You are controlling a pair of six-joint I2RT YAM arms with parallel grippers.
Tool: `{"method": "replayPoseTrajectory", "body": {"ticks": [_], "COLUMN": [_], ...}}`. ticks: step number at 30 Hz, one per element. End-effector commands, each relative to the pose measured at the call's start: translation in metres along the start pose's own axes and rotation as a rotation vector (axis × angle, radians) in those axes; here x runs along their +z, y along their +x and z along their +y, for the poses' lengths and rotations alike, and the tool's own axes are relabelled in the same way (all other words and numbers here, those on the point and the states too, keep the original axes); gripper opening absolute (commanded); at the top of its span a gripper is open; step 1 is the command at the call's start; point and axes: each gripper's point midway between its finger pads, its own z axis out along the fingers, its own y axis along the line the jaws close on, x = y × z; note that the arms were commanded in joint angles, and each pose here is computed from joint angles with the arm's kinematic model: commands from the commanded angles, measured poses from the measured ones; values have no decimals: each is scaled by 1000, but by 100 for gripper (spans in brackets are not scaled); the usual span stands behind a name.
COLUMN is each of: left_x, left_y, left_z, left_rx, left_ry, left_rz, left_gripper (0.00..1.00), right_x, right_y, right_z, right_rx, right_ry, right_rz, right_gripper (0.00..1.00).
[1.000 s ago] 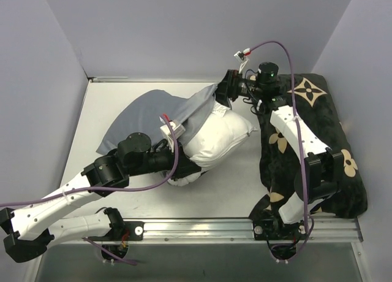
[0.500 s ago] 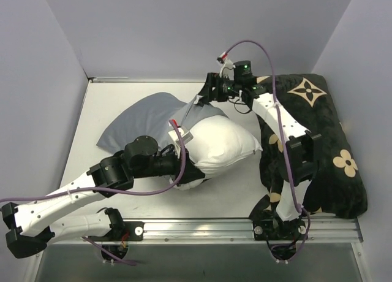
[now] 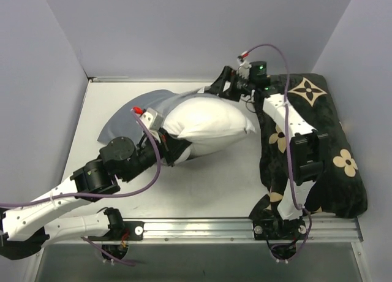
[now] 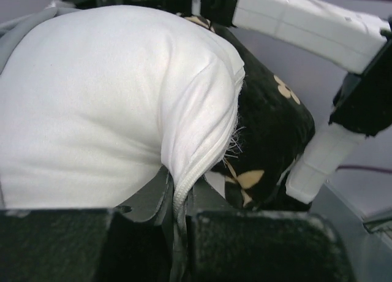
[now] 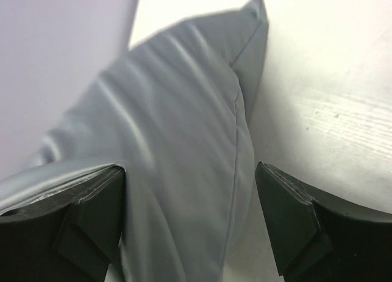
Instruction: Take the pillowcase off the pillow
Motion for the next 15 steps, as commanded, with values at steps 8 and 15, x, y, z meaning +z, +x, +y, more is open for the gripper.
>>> {"method": "replayPoseTrajectory", "body": {"ticks": [8,15], "left_x": [-4,1], "left_y": [-178,-214], "left_z": [-15,-14], "left_rx": [-79,-50], "left_ry": [-141,-221], "left_rz": [-523,-613], "left_gripper": [0,0], "right_x": [-134,-173], "right_y": [-142,-153], "right_z": [57,89], "right_rx": [163,157], "right_ry": [-50,-21], "right_rz": [-496,-566], "right_gripper": [86,85]}}
